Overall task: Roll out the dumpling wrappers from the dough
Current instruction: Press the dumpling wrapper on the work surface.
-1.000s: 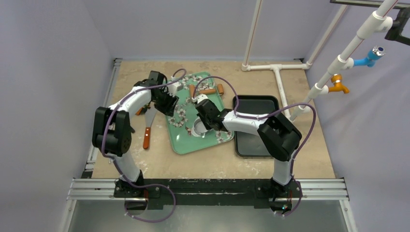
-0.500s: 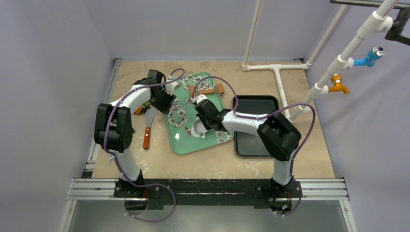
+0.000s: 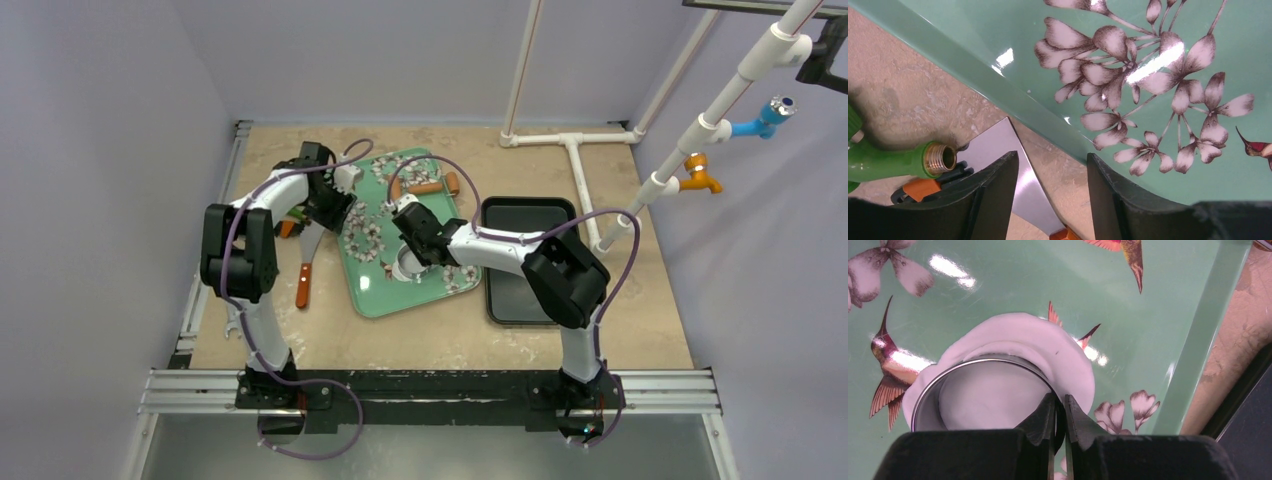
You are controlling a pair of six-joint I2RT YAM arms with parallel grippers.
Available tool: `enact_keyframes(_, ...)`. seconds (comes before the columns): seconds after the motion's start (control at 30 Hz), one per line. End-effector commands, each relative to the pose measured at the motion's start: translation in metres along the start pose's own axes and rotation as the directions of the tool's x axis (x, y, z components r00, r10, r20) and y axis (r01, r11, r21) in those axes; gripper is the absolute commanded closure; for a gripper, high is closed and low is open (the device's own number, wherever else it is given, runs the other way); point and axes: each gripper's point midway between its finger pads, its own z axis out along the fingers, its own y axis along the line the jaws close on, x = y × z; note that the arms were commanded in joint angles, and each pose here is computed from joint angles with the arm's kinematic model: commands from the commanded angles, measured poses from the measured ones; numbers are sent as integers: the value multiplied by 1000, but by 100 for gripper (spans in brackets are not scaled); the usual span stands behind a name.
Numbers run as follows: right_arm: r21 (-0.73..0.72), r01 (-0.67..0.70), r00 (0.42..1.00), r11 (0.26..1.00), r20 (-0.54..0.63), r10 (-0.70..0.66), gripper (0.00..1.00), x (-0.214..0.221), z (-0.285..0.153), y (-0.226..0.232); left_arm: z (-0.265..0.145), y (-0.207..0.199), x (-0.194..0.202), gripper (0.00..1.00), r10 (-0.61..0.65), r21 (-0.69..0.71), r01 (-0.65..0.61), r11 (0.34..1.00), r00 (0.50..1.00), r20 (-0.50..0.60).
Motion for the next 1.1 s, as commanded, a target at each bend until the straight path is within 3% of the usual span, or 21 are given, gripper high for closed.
enact_keyframes(0.0, -5, -9, 1000, 1000, -20, 9, 90, 0, -16, 0, -7, 11, -11, 51, 33, -38, -32, 999, 999, 12)
enact_keyframes(0.17, -15, -43, 998, 999, 40, 43, 72, -27, -33, -3, -6, 8, -17, 55, 40, -17, -39, 999, 999, 27)
enact_keyframes(0.27, -37, -56, 995, 998, 82, 59, 56, -39, -44, -2, -2, 7, -18, 56, 38, -2, -38, 999, 999, 10)
enact_keyframes(0.47, -120, -53, 984, 991, 163, 72, 40, -63, -61, 6, 0, 5, -25, 56, 58, 8, -58, 998, 998, 5)
enact_keyframes(0.53, -148, -28, 980, 989, 189, 56, 25, -67, -62, 11, 1, 6, -28, 56, 60, 8, -60, 998, 998, 10)
enact_keyframes(0.57, -172, 2, 979, 985, 200, 32, 8, -68, -61, 14, 1, 6, -29, 56, 61, 8, -61, 998, 998, 14)
enact_keyframes(0.6, -195, 44, 979, 980, 205, -3, 2, -68, -58, 18, 1, 6, -29, 56, 61, 8, -61, 998, 998, 12)
enact_keyframes(0.73, -209, 193, 964, 959, 221, -146, 2, -65, -44, 24, 0, 8, -28, 58, 67, 3, -67, 998, 998, 3)
enact_keyframes(0.9, -262, 273, 946, 926, 246, -210, 25, -63, -36, 26, -1, 8, -21, 58, 74, 9, -74, 997, 997, -16)
enact_keyframes(1.07, -254, 305, 940, 918, 235, -247, 32, -58, -26, 20, -2, 6, -19, 58, 78, 16, -78, 997, 997, -8)
